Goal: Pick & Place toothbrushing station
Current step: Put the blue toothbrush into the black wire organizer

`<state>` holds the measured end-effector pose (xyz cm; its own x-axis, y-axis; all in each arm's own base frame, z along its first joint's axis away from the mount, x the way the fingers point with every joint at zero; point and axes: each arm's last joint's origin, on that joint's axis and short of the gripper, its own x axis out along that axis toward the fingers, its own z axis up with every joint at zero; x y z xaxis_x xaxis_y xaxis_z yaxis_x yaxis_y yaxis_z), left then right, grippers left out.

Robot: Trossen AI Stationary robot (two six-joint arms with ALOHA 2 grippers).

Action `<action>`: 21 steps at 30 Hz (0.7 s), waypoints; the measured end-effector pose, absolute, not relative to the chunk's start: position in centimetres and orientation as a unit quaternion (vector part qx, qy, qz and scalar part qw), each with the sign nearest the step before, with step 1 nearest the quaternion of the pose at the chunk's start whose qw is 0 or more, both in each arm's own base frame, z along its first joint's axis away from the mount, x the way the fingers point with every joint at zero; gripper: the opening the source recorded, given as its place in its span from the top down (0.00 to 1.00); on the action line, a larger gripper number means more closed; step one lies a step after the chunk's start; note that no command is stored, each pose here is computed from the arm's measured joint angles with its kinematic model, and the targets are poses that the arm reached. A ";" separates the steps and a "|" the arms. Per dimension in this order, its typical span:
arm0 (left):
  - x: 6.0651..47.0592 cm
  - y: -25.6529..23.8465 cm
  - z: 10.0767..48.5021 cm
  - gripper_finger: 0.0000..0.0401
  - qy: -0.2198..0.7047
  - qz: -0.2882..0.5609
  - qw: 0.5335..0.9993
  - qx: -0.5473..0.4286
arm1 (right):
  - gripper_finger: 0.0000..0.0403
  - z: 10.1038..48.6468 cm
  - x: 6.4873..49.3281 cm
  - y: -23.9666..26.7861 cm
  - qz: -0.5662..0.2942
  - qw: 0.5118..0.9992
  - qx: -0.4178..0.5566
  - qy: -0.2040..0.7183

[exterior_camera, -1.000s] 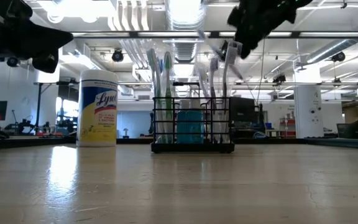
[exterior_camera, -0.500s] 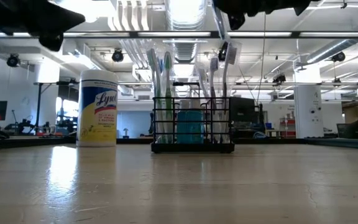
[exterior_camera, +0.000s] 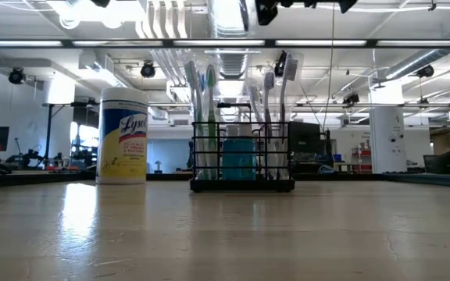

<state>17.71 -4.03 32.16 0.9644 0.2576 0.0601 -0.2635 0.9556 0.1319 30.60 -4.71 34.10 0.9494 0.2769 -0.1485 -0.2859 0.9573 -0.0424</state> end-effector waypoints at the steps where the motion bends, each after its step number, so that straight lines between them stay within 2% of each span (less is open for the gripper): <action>1: 18.0 -4.1 32.6 0.80 -0.024 0.134 0.988 0.075 | 0.97 34.1 31.1 -4.5 0.148 0.986 -0.036 0.071; 9: 20.9 -4.3 33.7 0.56 -0.059 0.154 0.981 0.101 | 0.97 34.1 34.4 -3.3 0.174 0.980 -0.056 0.072; 12: 21.9 -4.5 33.2 0.49 -0.068 0.137 0.982 0.109 | 0.97 33.9 35.3 -3.5 0.175 0.980 -0.060 0.075; 16: 22.9 -4.5 33.1 0.43 -0.072 0.129 0.983 0.112 | 0.97 33.5 36.4 -3.6 0.176 0.979 -0.061 0.082; 21: 23.8 -4.1 33.0 0.41 -0.065 0.139 0.982 0.112 | 0.97 33.6 37.1 -3.6 0.177 0.979 -0.064 0.081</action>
<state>23.78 -4.15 33.02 0.9532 0.2579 0.1580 -0.2868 0.9367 0.2010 37.14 -3.64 33.58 0.9244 0.3358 -0.1807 -0.3565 0.9293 -0.0966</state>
